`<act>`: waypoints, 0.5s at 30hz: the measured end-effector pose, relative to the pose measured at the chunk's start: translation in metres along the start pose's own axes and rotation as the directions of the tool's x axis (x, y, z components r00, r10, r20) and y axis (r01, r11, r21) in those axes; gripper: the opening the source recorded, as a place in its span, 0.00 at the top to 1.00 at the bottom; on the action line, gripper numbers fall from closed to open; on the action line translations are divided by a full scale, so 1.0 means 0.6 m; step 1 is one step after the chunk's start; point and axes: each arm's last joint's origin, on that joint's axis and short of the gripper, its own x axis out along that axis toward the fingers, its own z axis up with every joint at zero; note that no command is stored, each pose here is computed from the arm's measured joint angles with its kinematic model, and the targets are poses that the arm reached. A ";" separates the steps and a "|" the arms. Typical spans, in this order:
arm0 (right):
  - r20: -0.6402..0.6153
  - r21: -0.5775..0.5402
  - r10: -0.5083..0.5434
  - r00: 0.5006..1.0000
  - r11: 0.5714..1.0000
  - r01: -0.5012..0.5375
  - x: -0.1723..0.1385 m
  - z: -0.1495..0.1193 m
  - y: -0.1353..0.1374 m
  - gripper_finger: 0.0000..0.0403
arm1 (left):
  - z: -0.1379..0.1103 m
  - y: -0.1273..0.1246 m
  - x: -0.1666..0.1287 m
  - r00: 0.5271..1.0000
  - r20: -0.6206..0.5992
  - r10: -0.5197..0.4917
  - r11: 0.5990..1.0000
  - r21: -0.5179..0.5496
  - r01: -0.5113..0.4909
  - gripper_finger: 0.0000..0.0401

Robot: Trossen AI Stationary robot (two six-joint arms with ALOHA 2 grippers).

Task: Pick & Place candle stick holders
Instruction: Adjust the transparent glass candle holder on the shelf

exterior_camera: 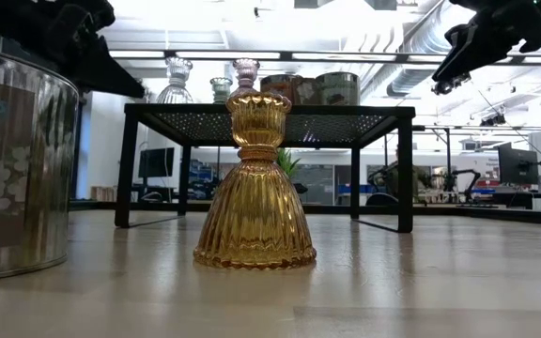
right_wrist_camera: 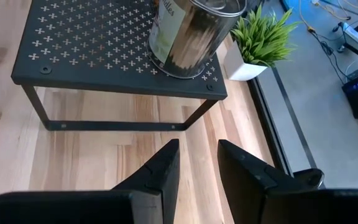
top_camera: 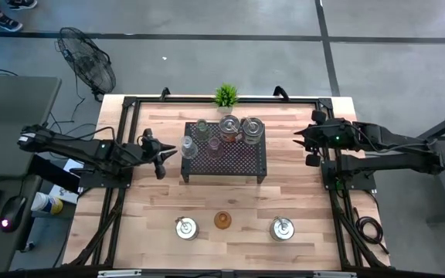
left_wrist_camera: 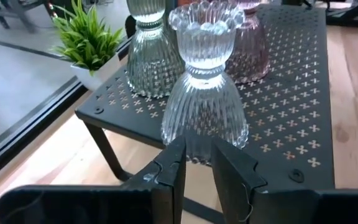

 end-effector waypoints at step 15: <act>0.000 -0.001 0.000 1.000 1.000 0.000 0.000 0.000 0.000 0.75 | -0.003 -0.016 0.026 1.000 -0.026 0.017 0.998 -0.067 -0.019 0.82</act>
